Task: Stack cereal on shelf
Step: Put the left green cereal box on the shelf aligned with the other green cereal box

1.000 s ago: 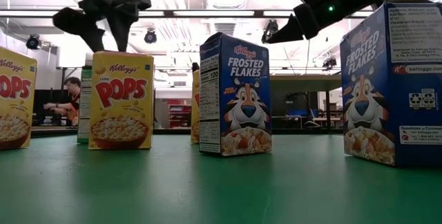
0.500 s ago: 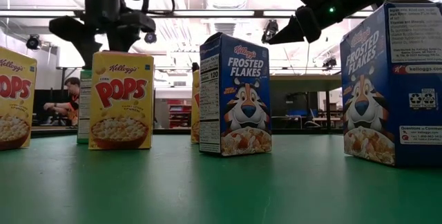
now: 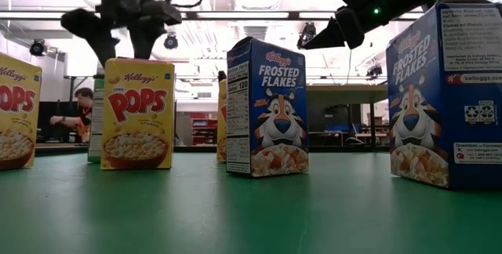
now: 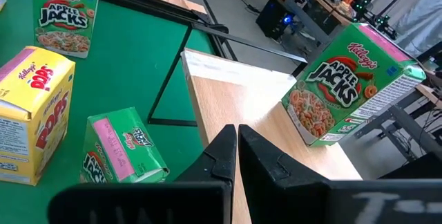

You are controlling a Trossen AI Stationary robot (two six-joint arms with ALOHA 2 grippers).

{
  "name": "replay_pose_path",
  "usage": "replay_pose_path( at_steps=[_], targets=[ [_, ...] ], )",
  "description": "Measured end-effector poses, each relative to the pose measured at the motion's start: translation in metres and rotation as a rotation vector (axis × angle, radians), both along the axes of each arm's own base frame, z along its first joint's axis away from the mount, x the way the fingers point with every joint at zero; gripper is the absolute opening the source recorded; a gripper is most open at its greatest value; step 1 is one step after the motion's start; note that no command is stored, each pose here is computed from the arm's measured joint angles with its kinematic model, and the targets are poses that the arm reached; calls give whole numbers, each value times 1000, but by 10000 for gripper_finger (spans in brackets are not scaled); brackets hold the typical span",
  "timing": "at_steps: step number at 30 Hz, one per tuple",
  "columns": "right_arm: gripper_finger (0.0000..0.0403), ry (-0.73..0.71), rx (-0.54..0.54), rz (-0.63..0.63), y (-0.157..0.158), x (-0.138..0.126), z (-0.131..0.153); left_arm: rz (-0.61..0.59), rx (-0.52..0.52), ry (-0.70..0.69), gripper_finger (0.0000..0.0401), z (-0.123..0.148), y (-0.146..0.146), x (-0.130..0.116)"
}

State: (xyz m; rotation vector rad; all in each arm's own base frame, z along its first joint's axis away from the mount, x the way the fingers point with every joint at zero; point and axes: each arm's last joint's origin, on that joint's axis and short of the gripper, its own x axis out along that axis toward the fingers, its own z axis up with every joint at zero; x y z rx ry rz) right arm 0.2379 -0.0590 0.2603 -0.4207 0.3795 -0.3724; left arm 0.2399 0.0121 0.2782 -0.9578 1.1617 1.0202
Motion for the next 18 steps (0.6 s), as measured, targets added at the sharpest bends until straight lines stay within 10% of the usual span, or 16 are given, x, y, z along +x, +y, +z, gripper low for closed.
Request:
replay_pose_path(
  at_steps=[18],
  targets=[
    [9, 6, 3, 0, 0, 0, -1, -6, 10, 146, 258, -20, 1, 11]
  ],
)
